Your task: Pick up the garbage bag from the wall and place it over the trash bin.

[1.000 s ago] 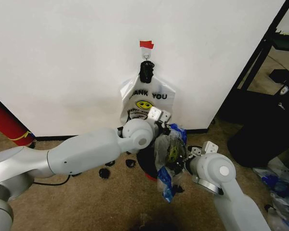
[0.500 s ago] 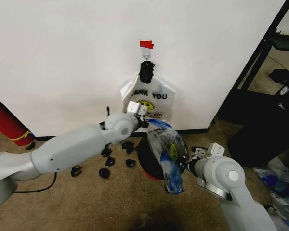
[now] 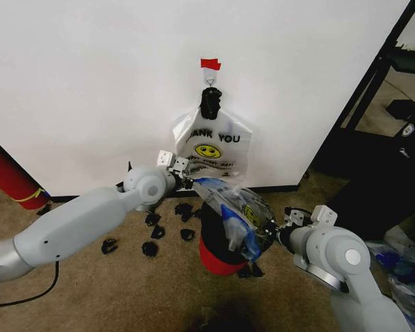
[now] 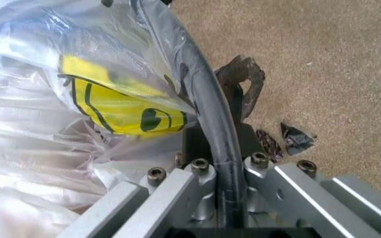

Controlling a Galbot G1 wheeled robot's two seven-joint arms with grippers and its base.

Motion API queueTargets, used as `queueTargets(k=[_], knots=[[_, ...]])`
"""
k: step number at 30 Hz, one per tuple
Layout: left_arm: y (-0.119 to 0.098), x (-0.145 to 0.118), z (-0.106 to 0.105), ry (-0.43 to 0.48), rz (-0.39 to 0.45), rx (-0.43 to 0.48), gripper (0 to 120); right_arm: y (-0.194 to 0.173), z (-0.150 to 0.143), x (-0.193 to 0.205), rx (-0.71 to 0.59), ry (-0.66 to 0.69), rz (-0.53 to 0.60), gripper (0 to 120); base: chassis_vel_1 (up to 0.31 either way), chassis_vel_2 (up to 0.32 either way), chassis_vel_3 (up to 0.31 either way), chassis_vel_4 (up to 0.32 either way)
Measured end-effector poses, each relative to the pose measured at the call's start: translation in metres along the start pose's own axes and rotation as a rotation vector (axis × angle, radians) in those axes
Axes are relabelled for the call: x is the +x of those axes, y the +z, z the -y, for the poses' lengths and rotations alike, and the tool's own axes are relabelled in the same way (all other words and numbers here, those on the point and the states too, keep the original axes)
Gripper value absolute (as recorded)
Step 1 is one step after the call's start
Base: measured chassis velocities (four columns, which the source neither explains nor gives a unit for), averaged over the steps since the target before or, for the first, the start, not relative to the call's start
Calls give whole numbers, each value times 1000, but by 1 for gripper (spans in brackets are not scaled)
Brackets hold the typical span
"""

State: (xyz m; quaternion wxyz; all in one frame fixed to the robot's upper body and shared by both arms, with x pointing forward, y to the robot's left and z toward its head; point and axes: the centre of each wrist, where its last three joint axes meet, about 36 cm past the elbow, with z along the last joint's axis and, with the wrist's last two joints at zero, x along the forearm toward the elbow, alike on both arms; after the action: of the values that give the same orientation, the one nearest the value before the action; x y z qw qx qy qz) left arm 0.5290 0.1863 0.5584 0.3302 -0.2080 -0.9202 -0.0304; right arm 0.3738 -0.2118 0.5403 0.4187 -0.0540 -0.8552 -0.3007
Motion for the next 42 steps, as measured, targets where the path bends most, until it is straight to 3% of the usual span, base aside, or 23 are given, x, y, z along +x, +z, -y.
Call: queueTargets(k=[3, 8, 20, 25, 29, 32, 42], knots=[[3, 9, 5, 12, 9, 12, 0, 2, -1, -3, 0, 3, 2, 0, 0, 0, 0, 0], [10, 37, 17, 34, 48, 27, 19, 5, -3, -10, 3, 14, -2, 0, 0, 0, 0, 0], [12, 97, -1, -19, 145, 77, 58, 7, -7, -17, -13, 15, 19, 0, 0, 0, 0, 0], [36, 135, 28, 93, 143, 108, 81, 12, -9, -23, -24, 20, 38, 0, 0, 0, 0, 0], [44, 147, 46, 170, 108, 135, 91, 14, -11, -24, -14, 28, 47, 0, 0, 0, 0, 0], [44, 146, 62, 221, 66, 162, 100, 14, -11, -24, -6, 36, 55, 0, 0, 0, 0, 0], [44, 112, 92, 281, -13, 136, 100, 18, -9, -22, 16, 43, 60, 0, 0, 0, 0, 0]])
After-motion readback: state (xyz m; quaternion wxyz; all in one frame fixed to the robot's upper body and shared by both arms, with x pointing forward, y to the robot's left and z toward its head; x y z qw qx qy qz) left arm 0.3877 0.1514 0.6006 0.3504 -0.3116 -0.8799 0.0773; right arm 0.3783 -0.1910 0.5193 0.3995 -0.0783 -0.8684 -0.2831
